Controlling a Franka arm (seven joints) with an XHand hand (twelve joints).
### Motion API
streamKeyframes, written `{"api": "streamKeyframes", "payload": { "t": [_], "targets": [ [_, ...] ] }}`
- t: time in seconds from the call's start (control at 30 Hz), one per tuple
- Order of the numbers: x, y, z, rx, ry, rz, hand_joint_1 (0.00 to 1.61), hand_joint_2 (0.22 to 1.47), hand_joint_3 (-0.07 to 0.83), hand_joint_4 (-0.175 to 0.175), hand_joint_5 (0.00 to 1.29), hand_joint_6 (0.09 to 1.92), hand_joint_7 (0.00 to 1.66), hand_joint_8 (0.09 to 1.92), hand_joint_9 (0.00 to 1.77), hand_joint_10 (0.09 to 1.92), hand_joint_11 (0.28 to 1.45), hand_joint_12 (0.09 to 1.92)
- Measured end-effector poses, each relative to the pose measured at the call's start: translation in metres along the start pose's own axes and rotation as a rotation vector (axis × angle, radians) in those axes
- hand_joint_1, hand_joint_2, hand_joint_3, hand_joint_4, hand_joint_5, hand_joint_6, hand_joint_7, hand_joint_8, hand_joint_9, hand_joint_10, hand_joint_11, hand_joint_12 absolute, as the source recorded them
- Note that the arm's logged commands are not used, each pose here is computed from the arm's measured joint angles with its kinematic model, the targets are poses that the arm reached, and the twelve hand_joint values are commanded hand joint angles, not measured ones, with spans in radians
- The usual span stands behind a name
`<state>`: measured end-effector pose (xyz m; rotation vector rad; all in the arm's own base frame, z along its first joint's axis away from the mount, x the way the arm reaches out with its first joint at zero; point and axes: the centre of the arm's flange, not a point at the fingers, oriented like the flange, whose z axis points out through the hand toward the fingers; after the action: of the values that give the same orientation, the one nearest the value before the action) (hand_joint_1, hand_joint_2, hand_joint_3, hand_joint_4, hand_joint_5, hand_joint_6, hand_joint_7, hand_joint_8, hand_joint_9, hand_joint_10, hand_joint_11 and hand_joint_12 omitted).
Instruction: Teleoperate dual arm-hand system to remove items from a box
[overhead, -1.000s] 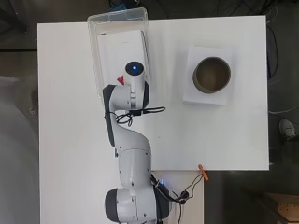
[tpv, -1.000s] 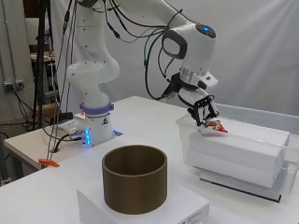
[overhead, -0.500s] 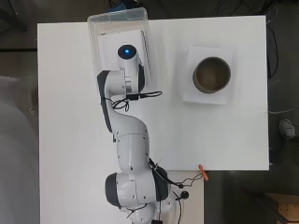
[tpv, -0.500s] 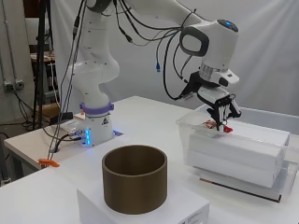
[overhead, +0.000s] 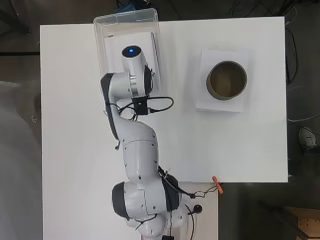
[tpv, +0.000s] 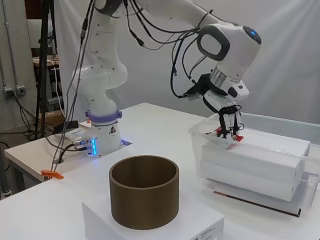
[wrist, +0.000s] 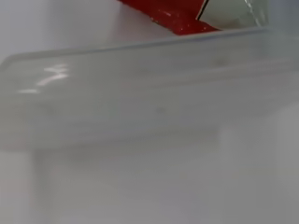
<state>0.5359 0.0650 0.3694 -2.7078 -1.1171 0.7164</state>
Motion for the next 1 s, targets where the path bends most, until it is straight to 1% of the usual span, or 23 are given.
{"api": "streamKeyframes", "payload": {
  "t": [0.03,0.07,0.1,0.13,0.17,0.2,0.23,0.27,0.3,0.33,0.37,0.4,0.43,0.47,0.5,0.53,0.6,0.7,0.83,1.0],
  "targets": [
    [0.001,0.002,0.001,0.001,-0.002,-0.007,0.0,1.02,-0.001,0.084,0.72,0.28,0.77,0.09,0.82,0.09,0.56,0.09],
    [0.001,0.002,0.002,-0.003,0.0,-0.013,0.0,1.01,-0.001,0.049,0.66,0.17,0.68,0.09,0.72,0.09,0.51,0.09],
    [0.0,0.0,0.0,-0.019,-0.003,-0.025,0.01,1.01,0.0,0.033,0.64,0.1,0.64,0.09,0.69,0.09,0.49,0.09],
    [0.0,-0.002,-0.003,-0.038,-0.01,-0.032,0.01,1.02,0.001,0.034,0.65,0.09,0.67,0.09,0.71,0.09,0.51,0.09],
    [0.001,-0.003,-0.006,-0.066,-0.019,-0.04,0.03,1.04,0.001,0.068,0.74,0.09,0.78,0.09,0.83,0.09,0.57,0.09],
    [0.002,-0.005,-0.01,-0.106,-0.026,-0.049,0.06,1.07,0.001,0.106,0.77,0.24,0.89,0.09,0.95,0.09,0.64,0.09],
    [0.003,-0.007,-0.017,-0.151,-0.023,-0.057,0.07,1.09,0.001,0.114,0.75,0.35,0.94,0.09,1.02,0.09,0.67,0.09],
    [0.004,-0.009,-0.025,-0.196,-0.01,-0.064,0.08,1.11,0.001,0.106,0.74,0.36,0.96,0.09,1.05,0.09,0.68,0.09],
    [0.005,-0.011,-0.035,-0.231,0.011,-0.069,0.08,1.12,0.0,0.1,0.75,0.34,0.98,0.09,1.07,0.09,0.69,0.09],
    [0.008,-0.013,-0.045,-0.259,0.033,-0.073,0.08,1.12,0.0,0.076,0.73,0.25,0.94,0.09,1.04,0.09,0.68,0.09],
    [0.012,-0.014,-0.051,-0.274,0.044,-0.076,0.07,1.12,0.0,0.046,0.68,0.15,0.86,0.09,0.98,0.09,0.64,0.09],
    [0.015,-0.015,-0.056,-0.288,0.049,-0.079,0.07,1.12,-0.001,0.024,0.64,0.09,0.8,0.09,0.92,0.09,0.6,0.09],
    [0.018,-0.012,-0.063,-0.31,0.057,-0.083,0.06,1.11,-0.003,0.01,0.6,0.09,0.74,0.09,0.85,0.09,0.57,0.09],
    [0.018,-0.009,-0.069,-0.319,0.065,-0.093,0.05,1.09,-0.009,0.005,0.54,0.09,0.6,0.09,0.7,0.09,0.51,0.09],
    [0.019,-0.009,-0.072,-0.309,0.077,-0.098,0.03,1.09,-0.01,0.004,0.49,0.09,0.5,0.09,0.59,0.09,0.47,0.09],
    [0.02,-0.008,-0.074,-0.285,0.092,-0.097,0.02,1.08,-0.009,0.005,0.46,0.09,0.44,0.09,0.53,0.09,0.45,0.09],
    [0.017,-0.007,-0.074,-0.211,0.115,-0.095,0.0,1.08,-0.009,0.01,0.45,0.09,0.4,0.09,0.48,0.09,0.43,0.09],
    [0.004,-0.013,-0.063,-0.138,0.137,-0.096,0.0,1.08,-0.006,0.023,0.45,0.09,0.42,0.09,0.51,0.09,0.44,0.09],
    [-0.021,-0.03,-0.031,-0.065,0.126,-0.102,0.0,1.09,0.001,0.037,0.46,0.09,0.47,0.09,0.57,0.09,0.46,0.09],
    [-0.055,-0.05,-0.014,-0.038,0.129,-0.095,0.0,1.1,0.005,0.051,0.47,0.09,0.52,0.09,0.62,0.09,0.49,0.09]
  ]
}}
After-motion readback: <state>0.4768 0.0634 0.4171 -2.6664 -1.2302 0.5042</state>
